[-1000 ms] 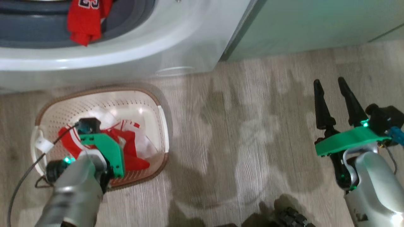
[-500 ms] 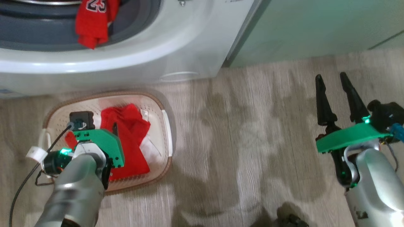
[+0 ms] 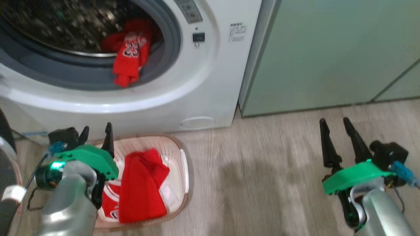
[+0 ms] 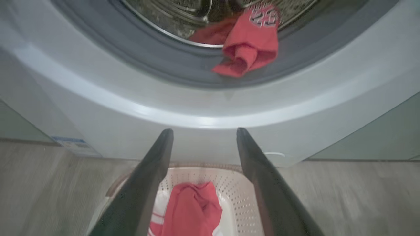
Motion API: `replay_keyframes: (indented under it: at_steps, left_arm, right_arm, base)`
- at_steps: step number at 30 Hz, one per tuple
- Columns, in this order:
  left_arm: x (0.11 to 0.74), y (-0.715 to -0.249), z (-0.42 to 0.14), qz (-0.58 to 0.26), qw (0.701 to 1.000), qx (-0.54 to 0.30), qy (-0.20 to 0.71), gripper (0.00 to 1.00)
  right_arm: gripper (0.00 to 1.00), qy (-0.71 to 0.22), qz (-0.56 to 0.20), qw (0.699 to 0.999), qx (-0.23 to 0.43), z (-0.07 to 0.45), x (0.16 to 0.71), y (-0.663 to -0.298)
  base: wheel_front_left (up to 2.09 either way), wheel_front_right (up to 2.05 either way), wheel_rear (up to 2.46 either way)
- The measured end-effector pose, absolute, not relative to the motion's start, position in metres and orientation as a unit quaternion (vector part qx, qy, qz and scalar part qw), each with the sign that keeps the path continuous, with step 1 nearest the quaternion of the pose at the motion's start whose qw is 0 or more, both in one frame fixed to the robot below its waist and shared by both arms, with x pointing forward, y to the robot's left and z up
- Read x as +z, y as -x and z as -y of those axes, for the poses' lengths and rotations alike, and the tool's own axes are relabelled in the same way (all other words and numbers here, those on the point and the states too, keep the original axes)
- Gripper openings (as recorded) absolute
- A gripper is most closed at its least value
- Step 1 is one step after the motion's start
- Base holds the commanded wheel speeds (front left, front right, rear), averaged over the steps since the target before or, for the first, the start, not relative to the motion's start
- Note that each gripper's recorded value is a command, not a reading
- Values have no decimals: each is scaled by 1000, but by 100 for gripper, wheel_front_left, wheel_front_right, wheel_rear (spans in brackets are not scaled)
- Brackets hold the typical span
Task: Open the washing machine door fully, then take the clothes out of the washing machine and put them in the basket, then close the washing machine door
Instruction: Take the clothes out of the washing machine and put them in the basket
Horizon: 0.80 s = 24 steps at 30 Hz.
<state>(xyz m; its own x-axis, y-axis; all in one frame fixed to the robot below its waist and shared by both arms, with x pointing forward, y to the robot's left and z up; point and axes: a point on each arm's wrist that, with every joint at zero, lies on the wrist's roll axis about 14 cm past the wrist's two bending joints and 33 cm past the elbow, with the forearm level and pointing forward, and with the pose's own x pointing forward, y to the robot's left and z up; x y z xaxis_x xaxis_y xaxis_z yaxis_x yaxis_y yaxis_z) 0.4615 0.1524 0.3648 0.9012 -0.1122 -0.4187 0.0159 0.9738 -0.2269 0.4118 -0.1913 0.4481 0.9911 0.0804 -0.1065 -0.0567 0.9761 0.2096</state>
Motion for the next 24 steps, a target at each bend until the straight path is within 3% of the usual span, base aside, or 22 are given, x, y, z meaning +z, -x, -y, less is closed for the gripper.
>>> replay_keyframes:
  at_steps: [11,24]
  left_arm:
    - [449,-433,-189,-79,991,-23,103,100]
    - [447,-381,-224,-67,993,27,92,100]
  right_arm:
    - [100,-108,-11,993,37,188,482,-374]
    - [100,-109,9,993,32,187,491,-352]
  base:
    - [0,0,0]
    - [0,0,0]
